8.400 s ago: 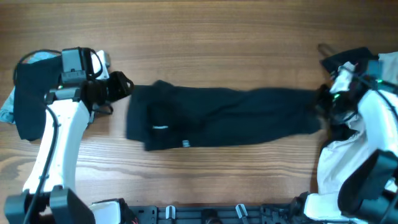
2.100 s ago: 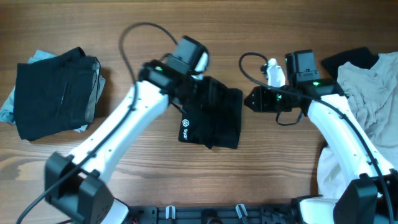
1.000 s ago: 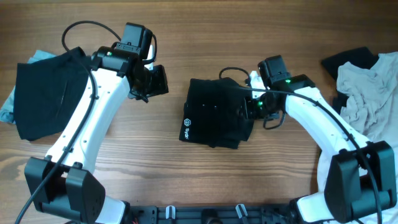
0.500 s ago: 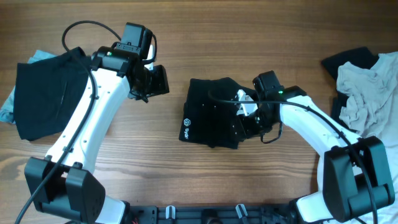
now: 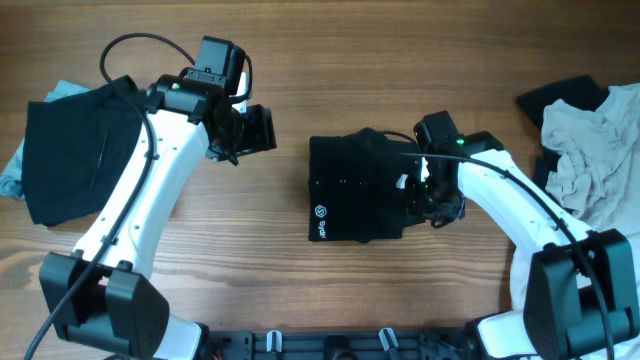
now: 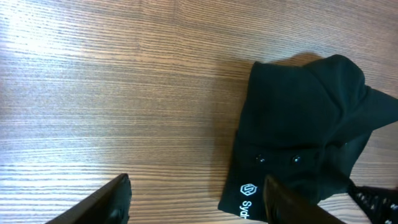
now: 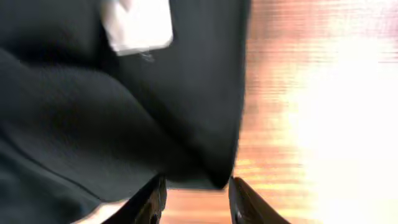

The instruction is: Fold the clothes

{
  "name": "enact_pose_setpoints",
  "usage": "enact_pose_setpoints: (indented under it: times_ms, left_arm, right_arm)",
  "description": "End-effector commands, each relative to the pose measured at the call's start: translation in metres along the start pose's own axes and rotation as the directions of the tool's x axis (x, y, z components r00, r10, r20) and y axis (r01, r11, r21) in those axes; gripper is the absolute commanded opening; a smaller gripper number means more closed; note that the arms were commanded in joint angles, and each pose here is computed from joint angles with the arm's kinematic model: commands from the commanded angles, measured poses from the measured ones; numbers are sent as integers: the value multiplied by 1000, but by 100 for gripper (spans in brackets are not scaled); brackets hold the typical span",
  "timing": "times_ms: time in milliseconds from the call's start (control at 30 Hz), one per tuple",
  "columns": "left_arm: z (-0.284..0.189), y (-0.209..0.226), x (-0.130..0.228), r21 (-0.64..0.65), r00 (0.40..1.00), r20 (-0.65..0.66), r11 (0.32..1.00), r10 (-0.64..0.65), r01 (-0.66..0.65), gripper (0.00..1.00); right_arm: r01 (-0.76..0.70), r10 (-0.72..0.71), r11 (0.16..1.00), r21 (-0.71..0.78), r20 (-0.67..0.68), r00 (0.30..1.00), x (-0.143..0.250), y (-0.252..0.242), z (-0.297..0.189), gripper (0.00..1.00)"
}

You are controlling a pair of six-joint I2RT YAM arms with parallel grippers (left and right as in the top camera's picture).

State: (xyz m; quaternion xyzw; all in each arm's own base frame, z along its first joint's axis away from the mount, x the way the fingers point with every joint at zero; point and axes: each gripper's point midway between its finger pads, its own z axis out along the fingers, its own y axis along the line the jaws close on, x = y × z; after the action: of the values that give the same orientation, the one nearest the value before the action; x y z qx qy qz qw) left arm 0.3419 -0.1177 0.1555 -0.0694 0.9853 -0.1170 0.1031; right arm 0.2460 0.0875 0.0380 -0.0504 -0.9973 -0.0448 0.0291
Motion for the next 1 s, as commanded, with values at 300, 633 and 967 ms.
enact_pose_setpoints:
  times_ms: [300, 633, 967]
  left_arm:
    - [75, -63, 44, 424, 982, -171, 906, 77, 3, 85]
    - [182, -88, 92, 401, 938, -345, 908, 23, 125, 88]
    - [159, -107, 88, 566, 923, -373, 811, 92, 149, 4]
  right_arm:
    - [152, -114, 940, -307, 137, 984, -39, 55, 8, 12]
    - [163, -151, 939, -304, 61, 987, -37, 53, 43, 7]
    - [219, -196, 931, -293, 106, 975, -35, 55, -5, 7]
